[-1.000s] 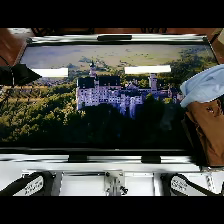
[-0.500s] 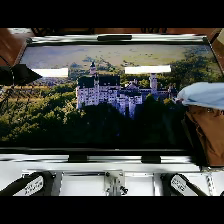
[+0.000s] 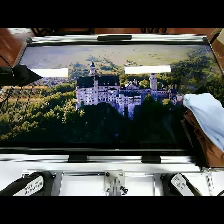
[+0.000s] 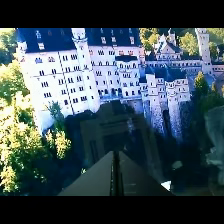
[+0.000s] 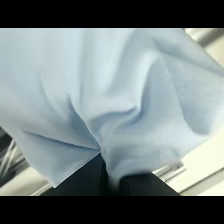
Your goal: Fold the shirts.
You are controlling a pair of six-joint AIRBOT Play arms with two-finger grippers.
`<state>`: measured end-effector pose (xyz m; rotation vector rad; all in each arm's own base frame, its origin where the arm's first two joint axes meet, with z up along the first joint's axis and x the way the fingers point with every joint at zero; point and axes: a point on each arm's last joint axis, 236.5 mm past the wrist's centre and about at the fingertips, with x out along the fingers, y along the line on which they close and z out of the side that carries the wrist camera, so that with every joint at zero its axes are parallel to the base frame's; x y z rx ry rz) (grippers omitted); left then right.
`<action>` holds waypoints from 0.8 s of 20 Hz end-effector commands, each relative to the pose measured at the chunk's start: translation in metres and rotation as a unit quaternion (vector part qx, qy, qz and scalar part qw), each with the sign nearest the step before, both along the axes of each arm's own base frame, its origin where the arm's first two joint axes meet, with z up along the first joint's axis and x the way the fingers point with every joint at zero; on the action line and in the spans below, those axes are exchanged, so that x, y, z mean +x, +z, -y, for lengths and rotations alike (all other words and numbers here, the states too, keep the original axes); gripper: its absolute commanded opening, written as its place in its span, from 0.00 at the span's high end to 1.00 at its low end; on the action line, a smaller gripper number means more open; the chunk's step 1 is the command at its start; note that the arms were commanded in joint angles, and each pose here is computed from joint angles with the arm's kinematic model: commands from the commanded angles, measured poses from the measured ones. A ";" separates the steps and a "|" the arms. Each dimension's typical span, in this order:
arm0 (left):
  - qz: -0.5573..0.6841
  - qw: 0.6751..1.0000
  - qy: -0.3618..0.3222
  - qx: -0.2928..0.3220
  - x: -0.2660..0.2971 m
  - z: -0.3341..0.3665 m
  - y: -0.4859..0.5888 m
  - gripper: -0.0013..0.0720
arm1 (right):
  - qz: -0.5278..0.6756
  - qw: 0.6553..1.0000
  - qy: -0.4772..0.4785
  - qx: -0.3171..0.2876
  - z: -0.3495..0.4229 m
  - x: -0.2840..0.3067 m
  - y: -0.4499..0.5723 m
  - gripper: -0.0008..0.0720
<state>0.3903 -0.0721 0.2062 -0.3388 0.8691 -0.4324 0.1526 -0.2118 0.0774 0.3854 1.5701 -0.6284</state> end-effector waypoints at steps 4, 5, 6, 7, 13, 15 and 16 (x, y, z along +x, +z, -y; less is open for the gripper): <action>-0.011 1.000 -0.009 -0.003 -0.006 0.003 -0.002 0.94 | -0.031 0.995 -0.100 0.003 0.000 -0.051 -0.048 0.89; -0.014 1.000 -0.013 -0.003 -0.008 0.005 -0.003 0.94 | -0.019 0.993 -0.115 0.000 0.002 -0.048 -0.053 0.88; -0.015 1.000 -0.015 -0.003 -0.008 0.007 -0.003 0.94 | -0.007 0.992 -0.125 -0.003 0.004 -0.043 -0.057 0.76; -0.014 1.000 -0.018 -0.002 -0.008 0.008 -0.003 0.94 | 0.003 0.992 -0.129 -0.003 0.004 -0.039 -0.058 0.30; -0.039 0.995 -0.010 0.086 -0.006 -0.013 -0.033 0.94 | 0.002 0.988 -0.135 -0.068 0.029 -0.047 0.019 0.13; -0.060 0.983 -0.016 0.174 -0.004 -0.026 -0.058 0.94 | 0.169 0.973 -0.098 -0.124 0.049 0.024 0.082 0.13; -0.073 0.974 -0.019 0.215 -0.003 -0.031 -0.070 0.94 | 0.282 0.948 -0.057 -0.137 0.043 0.077 0.126 0.13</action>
